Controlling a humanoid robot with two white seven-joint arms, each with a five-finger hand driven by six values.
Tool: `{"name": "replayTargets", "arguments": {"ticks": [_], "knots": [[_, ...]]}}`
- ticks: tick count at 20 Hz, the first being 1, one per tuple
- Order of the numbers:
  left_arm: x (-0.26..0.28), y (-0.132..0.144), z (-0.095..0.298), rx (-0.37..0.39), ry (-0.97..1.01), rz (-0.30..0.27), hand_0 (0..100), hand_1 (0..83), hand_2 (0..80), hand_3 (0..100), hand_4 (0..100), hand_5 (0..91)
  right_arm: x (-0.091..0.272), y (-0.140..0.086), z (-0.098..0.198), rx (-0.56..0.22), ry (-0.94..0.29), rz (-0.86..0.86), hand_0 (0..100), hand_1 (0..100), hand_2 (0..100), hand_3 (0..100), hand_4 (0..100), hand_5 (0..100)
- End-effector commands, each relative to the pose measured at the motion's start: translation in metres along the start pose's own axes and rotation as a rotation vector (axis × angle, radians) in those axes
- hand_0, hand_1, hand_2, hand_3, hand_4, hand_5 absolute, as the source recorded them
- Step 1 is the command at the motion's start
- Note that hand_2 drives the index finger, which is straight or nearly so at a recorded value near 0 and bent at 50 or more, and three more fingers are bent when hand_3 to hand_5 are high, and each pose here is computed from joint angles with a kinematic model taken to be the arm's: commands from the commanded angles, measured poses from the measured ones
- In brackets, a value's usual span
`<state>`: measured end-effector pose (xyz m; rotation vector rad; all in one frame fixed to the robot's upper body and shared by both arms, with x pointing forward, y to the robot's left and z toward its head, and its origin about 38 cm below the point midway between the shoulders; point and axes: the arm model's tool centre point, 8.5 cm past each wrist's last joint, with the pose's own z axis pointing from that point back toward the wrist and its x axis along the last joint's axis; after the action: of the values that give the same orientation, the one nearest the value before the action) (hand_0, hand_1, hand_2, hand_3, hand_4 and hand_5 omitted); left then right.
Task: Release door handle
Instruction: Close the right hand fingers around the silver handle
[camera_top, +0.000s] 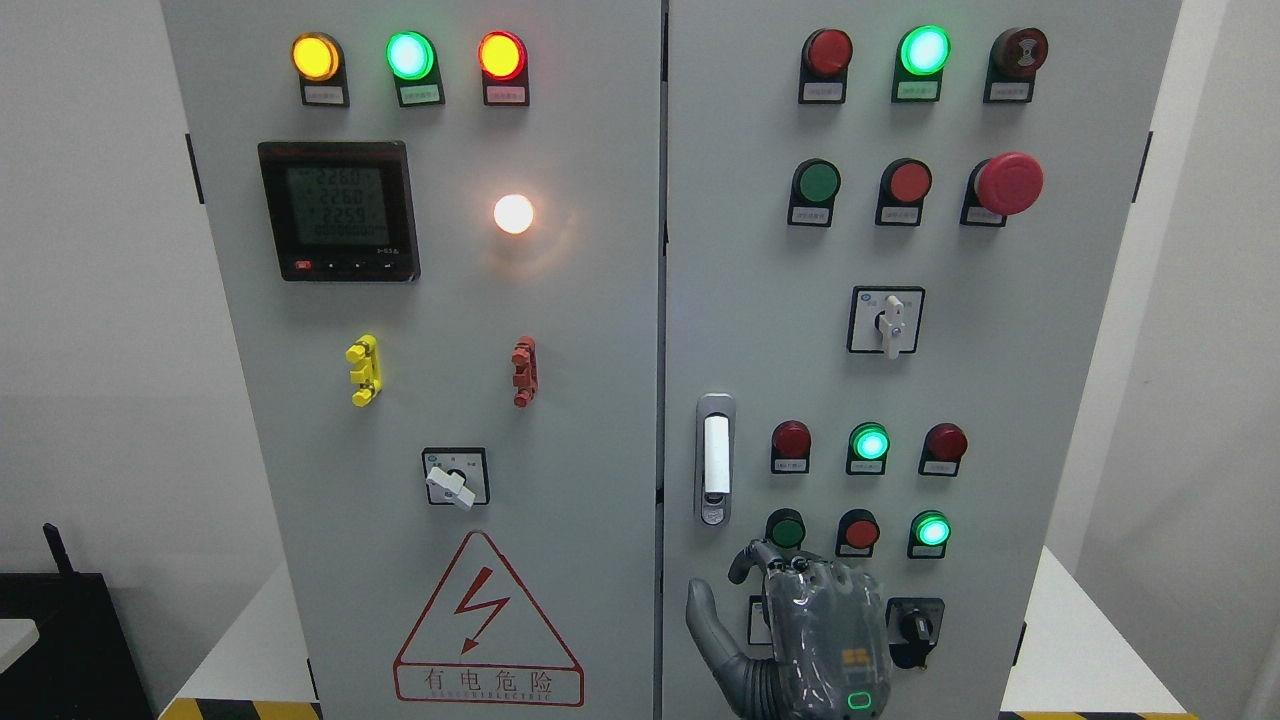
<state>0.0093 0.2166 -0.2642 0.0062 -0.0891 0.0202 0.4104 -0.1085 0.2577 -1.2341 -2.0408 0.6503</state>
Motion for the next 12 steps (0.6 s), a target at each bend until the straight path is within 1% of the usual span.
{"name": "replayTargets", "arguments": {"ticks": [1, 6, 10, 12], "knots": [[0.0029, -0.0006, 0.0002, -0.003, 0.006, -0.015, 12, 38.9, 0.0, 0, 0, 0.0, 0.0056, -0.0131, -0.0235, -0.016, 0.006, 0.012, 48, 23, 100, 100, 100, 94], [0.0019, -0.0005, 0.0003, -0.003, 0.008, -0.017, 12, 38.9, 0.0, 0, 0, 0.0, 0.0093, -0.0133, -0.0251, -0.017, 0.013, 0.018, 39, 27, 100, 100, 100, 95], [0.0029, -0.0004, 0.0002, -0.002, 0.006, -0.017, 12, 38.9, 0.0, 0, 0, 0.0, 0.0106, -0.0116, -0.0227, -0.014, 0.011, 0.013, 36, 27, 100, 100, 100, 96], [0.0019, -0.0005, 0.0003, -0.003, 0.008, -0.017, 12, 38.9, 0.0, 0, 0, 0.0, 0.012, -0.0114, -0.022, -0.014, 0.009, 0.013, 34, 30, 100, 100, 100, 96]]}}
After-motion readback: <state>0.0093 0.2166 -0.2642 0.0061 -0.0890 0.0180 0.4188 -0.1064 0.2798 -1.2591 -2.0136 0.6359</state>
